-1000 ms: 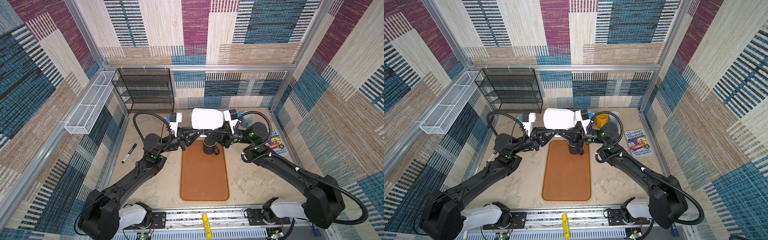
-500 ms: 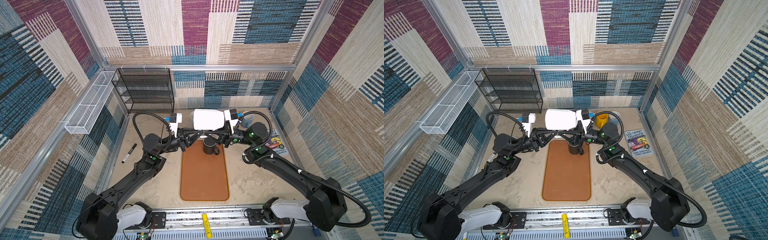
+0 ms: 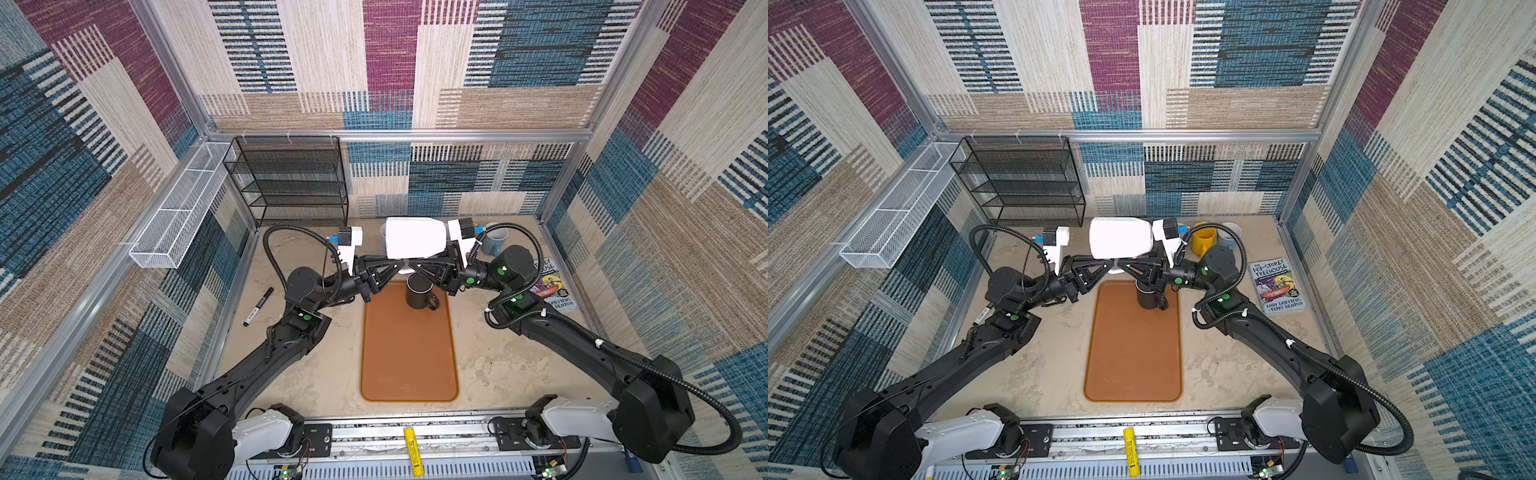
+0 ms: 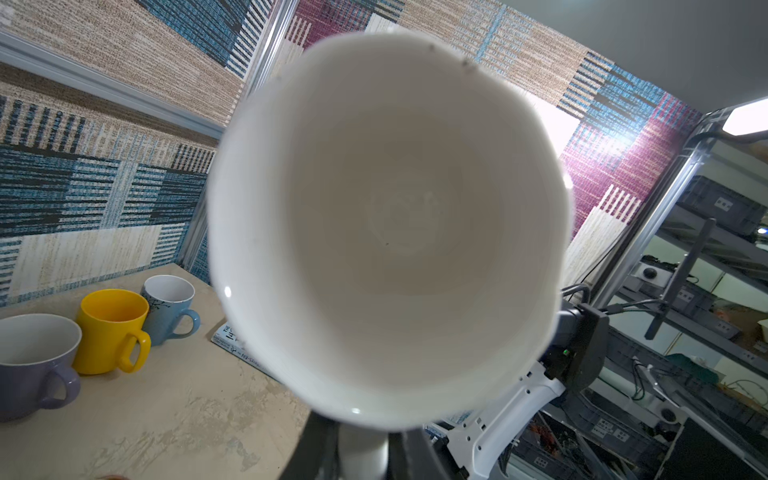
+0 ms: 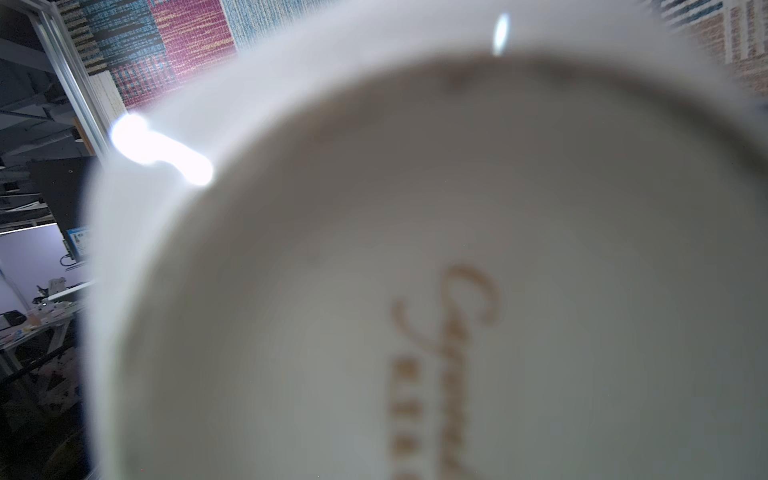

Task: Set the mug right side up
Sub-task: 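Hold the white mug sideways between both grippers above the tray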

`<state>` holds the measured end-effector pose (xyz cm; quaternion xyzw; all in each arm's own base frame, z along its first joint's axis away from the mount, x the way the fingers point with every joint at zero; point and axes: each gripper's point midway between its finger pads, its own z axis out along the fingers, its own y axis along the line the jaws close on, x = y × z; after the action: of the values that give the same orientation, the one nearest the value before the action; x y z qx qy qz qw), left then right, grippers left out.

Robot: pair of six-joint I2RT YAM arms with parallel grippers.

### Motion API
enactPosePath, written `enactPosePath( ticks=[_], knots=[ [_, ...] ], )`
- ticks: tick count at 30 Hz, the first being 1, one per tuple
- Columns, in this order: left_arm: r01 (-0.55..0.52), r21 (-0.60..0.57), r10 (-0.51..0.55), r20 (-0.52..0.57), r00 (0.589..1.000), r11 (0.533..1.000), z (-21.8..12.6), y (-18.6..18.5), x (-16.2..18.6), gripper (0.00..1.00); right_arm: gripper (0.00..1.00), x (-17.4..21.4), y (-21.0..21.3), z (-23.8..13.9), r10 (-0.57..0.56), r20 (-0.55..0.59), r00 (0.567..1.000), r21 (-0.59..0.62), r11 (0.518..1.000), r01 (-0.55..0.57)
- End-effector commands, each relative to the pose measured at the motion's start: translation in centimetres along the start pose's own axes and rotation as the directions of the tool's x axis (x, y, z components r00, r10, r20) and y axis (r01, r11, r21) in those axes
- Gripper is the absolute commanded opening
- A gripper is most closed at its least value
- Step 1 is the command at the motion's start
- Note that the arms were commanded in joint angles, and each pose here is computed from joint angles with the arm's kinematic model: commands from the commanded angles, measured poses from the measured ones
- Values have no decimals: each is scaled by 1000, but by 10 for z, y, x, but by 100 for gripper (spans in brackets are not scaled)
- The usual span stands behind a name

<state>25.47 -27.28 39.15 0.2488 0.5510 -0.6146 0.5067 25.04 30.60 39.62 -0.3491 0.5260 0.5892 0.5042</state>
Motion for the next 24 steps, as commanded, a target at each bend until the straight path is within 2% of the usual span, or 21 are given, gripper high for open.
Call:
enactPosePath(
  ticks=[1, 9, 14, 21, 24],
  knots=[
    [-39, 60, 39, 11, 999, 997, 1, -15, -8, 0, 13, -5, 0, 2, -29, 17, 999, -11, 1000, 29],
    [-44, 61, 43, 25, 999, 997, 1, -16, -10, 0, 6, 3, -1, 2, 8, 19, 1000, -39, 999, -7],
    [-34, 88, 32, 28, 999, 995, 2, -18, -11, 8, 4, 7, -1, 2, 20, 18, 1000, -54, 998, -19],
    [-32, 98, 28, 35, 999, 995, 3, -19, -12, 10, 4, 8, 2, 4, 15, 4, 1000, -74, 997, -15],
    [-27, 105, 24, 31, 999, 994, 3, -20, -12, 14, 3, 11, 0, 4, 18, -1, 1000, -73, 997, -18]
  ],
)
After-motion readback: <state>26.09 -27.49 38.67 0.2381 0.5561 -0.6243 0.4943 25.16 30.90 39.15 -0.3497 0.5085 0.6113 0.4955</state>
